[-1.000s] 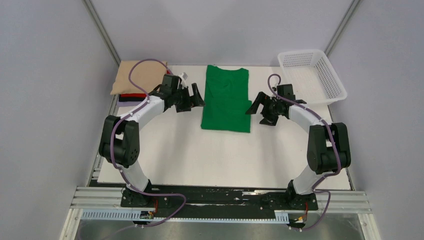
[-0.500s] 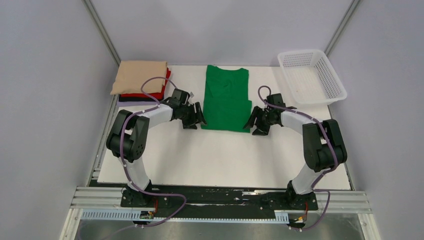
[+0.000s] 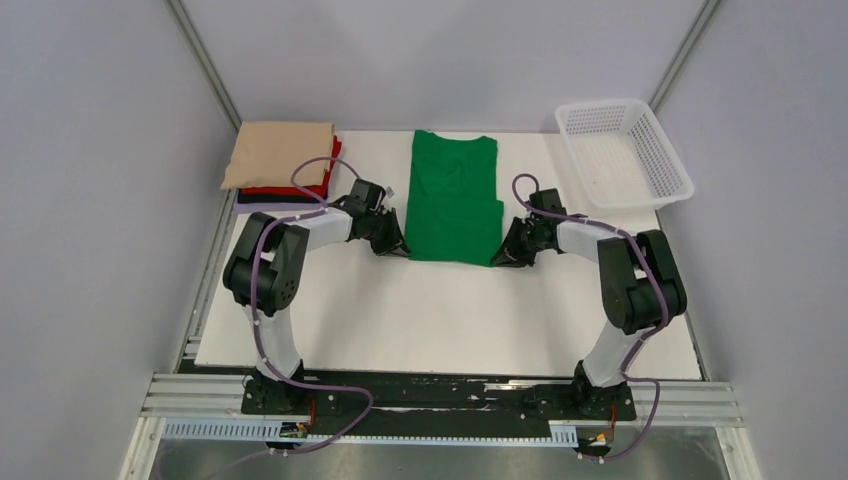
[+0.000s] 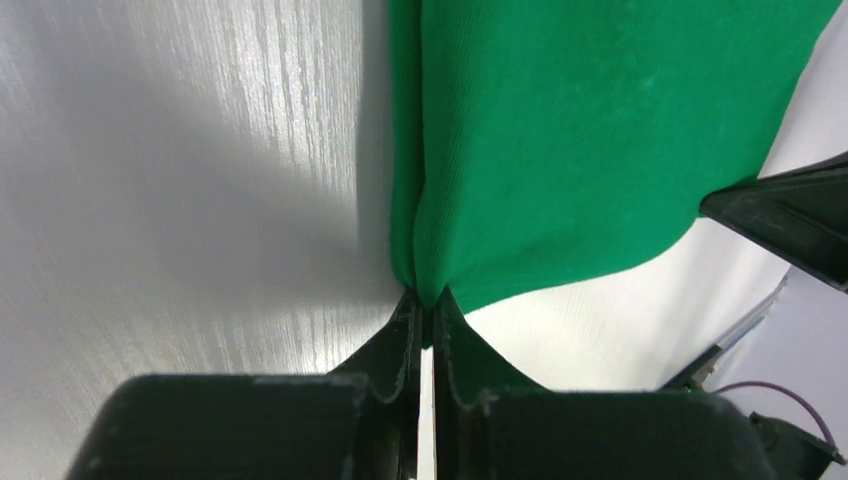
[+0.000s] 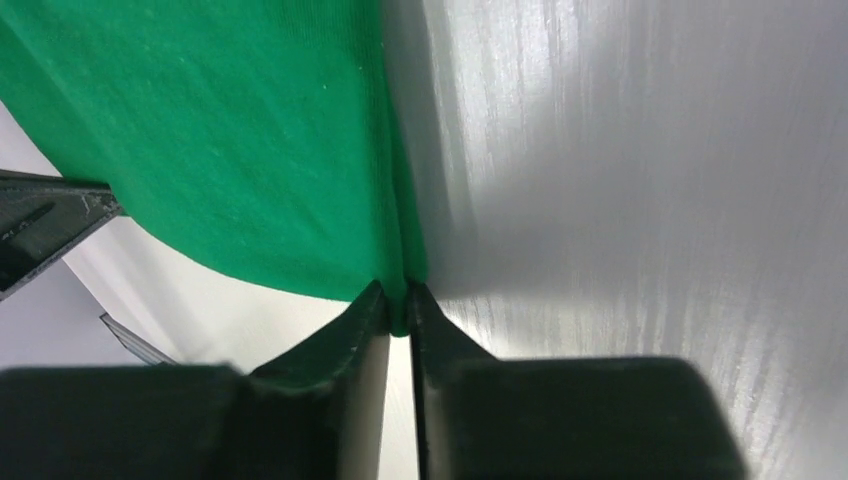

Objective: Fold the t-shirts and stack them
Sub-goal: Grab one side of the 2/3 rectangular tshirt with both arms, then fold the long partially folded tshirt into a neat square

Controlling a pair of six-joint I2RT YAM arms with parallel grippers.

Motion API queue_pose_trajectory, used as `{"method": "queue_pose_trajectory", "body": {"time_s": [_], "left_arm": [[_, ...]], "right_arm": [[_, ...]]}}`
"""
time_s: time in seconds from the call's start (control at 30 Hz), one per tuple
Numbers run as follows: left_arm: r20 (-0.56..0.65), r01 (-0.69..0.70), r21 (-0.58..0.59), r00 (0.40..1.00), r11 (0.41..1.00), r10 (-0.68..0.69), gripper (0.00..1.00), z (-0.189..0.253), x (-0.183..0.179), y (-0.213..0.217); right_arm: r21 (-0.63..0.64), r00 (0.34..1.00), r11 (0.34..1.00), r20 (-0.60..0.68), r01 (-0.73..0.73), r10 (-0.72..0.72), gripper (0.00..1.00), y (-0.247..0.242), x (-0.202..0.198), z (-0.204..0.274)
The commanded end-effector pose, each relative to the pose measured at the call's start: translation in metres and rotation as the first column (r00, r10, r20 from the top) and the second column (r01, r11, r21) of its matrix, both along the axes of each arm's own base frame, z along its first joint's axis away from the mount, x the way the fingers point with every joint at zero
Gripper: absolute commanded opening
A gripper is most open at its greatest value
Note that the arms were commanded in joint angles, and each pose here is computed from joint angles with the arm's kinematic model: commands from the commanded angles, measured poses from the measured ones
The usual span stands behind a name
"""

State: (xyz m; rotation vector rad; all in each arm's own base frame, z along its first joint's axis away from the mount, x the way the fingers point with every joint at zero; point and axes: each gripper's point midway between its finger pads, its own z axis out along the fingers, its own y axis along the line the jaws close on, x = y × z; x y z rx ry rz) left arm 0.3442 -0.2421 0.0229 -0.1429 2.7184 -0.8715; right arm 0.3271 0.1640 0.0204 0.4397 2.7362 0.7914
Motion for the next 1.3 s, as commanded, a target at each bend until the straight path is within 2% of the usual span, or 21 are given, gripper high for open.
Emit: {"method": "queue_pose_trajectory", "body": {"time_s": [0.0, 0.07, 0.3, 0.5, 0.6, 0.63, 0.73, 0.93, 1.07, 1.27], "left_arm": [[-0.034, 0.014, 0.061, 0.999, 0.998, -0.012, 0.0, -0.019, -0.006, 0.006], [-0.025, 0.022, 0.056, 0.999, 0.998, -0.02, 0.0, -0.014, -0.008, 0.005], [0.043, 0.049, 0.046, 0.998, 0.998, -0.051, 0.0, 0.018, -0.043, 0.015], [0.142, 0.084, 0.019, 0.986, 0.996, -0.085, 0.0, 0.078, -0.078, 0.02], [0.263, 0.066, -0.025, 0.963, 0.998, -0.057, 0.0, 0.121, -0.087, 0.026], [0.271, 0.05, -0.022, 0.962, 0.999, -0.042, 0.0, 0.123, -0.09, 0.03], [0.35, -0.017, -0.015, 0.937, 1.0, 0.021, 0.0, 0.145, -0.09, 0.043], [0.42, -0.101, -0.067, 0.899, 0.993, 0.12, 0.0, 0.173, -0.089, 0.054], [0.449, -0.159, -0.07, 0.876, 0.985, 0.174, 0.0, 0.182, -0.083, 0.061], [0.474, -0.214, -0.065, 0.853, 0.975, 0.219, 0.0, 0.183, -0.063, 0.068]], "right_arm": [[-0.051, 1.0, 0.999, 0.003, 0.006, -0.005, 0.05, -0.004, 0.005, -0.016], [-0.037, 1.0, 0.999, 0.016, -0.023, 0.023, 0.0, 0.0, 0.001, -0.011], [0.043, 0.99, 0.993, 0.094, -0.112, 0.108, 0.0, 0.009, -0.031, 0.036], [0.186, 0.967, 0.961, 0.194, -0.203, 0.166, 0.0, 0.027, -0.06, 0.099], [0.235, 0.948, 0.941, 0.261, -0.244, 0.181, 0.0, 0.033, -0.066, 0.13], [0.248, 0.943, 0.935, 0.278, -0.255, 0.184, 0.0, 0.035, -0.067, 0.139], [0.289, 0.921, 0.907, 0.331, -0.305, 0.204, 0.0, 0.043, -0.064, 0.163], [0.321, 0.876, 0.872, 0.434, -0.37, 0.212, 0.0, 0.052, -0.056, 0.194], [0.369, 0.874, 0.842, 0.435, -0.394, 0.218, 0.0, 0.059, -0.053, 0.193], [0.369, 0.884, 0.853, 0.424, -0.368, 0.198, 0.0, 0.058, -0.039, 0.183]]}}
